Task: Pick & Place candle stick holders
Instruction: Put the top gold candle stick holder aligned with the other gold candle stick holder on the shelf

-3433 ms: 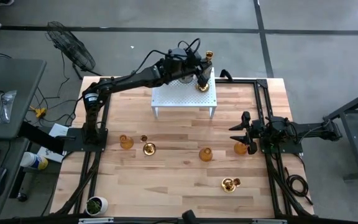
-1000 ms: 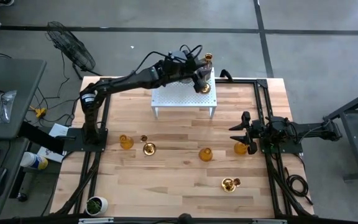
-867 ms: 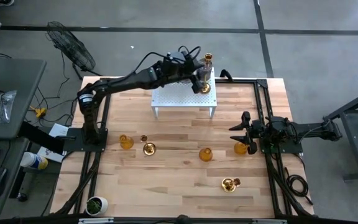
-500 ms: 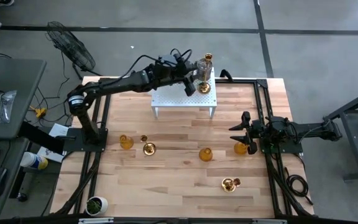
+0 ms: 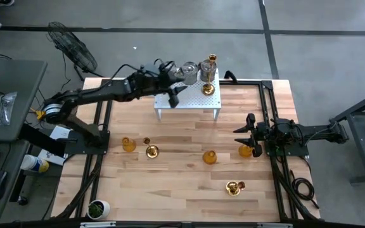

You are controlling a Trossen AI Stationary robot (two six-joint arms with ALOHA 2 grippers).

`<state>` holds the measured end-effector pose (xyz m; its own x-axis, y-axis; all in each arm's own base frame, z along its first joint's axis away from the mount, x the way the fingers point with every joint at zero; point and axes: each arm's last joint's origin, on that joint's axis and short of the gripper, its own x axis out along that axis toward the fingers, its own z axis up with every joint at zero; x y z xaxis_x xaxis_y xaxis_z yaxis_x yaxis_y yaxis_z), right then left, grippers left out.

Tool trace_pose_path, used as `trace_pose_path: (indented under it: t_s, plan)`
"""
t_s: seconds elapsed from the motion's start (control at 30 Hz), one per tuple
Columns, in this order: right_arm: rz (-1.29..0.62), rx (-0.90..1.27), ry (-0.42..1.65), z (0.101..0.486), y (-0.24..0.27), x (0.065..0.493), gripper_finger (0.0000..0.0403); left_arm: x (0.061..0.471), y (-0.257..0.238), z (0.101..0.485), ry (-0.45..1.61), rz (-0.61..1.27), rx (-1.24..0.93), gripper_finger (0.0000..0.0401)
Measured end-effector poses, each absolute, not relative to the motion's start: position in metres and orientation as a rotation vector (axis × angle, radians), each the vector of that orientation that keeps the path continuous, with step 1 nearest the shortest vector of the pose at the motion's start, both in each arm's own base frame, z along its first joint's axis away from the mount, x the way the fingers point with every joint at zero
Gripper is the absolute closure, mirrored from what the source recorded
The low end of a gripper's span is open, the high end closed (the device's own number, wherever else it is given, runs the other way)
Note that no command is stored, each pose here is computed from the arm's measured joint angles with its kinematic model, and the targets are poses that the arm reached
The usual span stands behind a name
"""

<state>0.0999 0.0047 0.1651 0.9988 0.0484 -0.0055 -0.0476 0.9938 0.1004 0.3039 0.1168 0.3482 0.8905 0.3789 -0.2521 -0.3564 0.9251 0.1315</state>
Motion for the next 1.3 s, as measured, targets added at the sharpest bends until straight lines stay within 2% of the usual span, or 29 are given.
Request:
trace_pose_path:
  t_s: [0.63, 0.83, 1.03, 1.3]
  plan:
    - [0.048, 0.1, 0.008, 0.165, 0.005, 0.1, 0.0238, 0.196, 0.039, 0.308, 0.287, 0.264, 0.114, 0.0242]
    - [0.048, 0.1, 0.008, 0.165, 0.005, 0.1, 0.0238, 0.161, 0.025, 0.299, 0.315, 0.272, 0.085, 0.0184]
    - [0.047, 0.1, 0.008, 0.165, 0.005, 0.1, 0.0238, 0.135, 0.008, 0.281, 0.352, 0.108, -0.009, 0.012]
    - [0.047, 0.1, 0.008, 0.165, 0.005, 0.1, 0.0238, 0.127, -0.008, 0.233, 0.418, -0.007, -0.081, 0.0115]
